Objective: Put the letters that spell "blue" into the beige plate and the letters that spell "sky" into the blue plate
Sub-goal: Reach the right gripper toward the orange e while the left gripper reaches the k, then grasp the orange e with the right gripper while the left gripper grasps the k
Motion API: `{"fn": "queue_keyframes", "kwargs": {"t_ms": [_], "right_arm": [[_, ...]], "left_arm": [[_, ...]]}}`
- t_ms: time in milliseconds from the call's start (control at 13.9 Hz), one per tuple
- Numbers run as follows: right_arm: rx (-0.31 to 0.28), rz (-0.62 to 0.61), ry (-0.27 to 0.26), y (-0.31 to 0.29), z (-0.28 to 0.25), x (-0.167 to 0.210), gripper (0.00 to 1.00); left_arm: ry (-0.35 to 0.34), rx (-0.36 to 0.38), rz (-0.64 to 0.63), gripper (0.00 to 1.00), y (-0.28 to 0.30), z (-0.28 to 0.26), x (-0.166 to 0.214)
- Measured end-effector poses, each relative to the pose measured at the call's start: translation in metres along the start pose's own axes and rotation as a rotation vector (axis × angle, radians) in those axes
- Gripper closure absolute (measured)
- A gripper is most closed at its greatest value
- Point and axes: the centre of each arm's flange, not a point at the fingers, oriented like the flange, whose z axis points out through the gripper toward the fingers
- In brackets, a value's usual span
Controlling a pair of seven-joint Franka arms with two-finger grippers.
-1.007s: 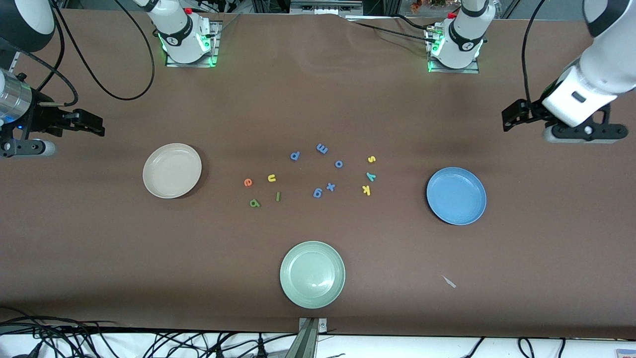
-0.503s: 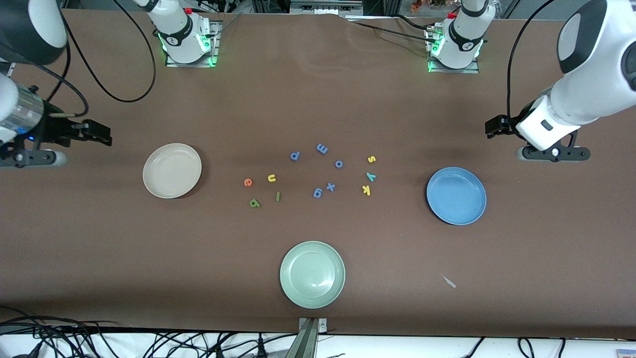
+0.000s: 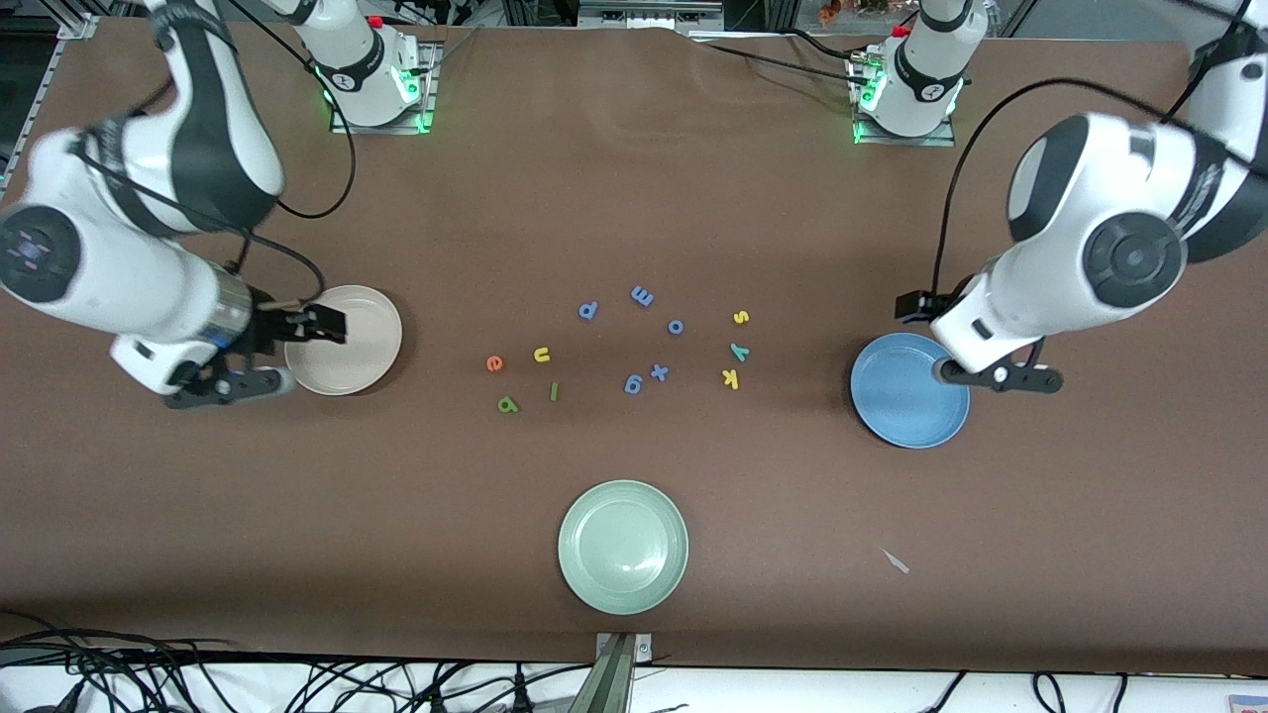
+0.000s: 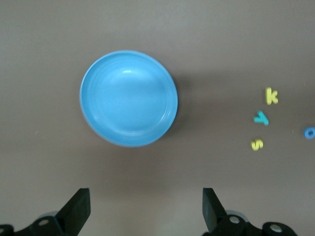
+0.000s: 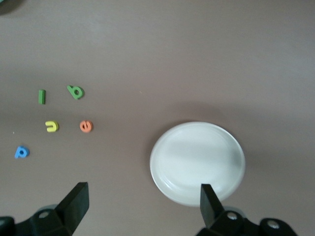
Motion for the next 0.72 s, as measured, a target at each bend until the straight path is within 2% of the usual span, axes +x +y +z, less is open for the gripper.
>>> {"fn": "queue_keyframes", "kwargs": {"t_ms": [360, 575, 719], "right_arm": [[-0.005, 0.087, 0.014, -0.048, 0.064, 0.026, 0.00], [-0.003, 0.140, 0.050, -0.076, 0.092, 0.031, 0.00], [-0.002, 0.171, 0.066, -0.094, 0.116, 0.028, 0.00]], "left_arm": [[0.049, -0.005, -0.103, 0.00, 0.070, 0.066, 0.044], [0.070, -0.003, -0.150, 0.00, 0.129, 0.111, 0.052], [0.068, -0.002, -0.152, 0.00, 0.147, 0.135, 0.056]]}}
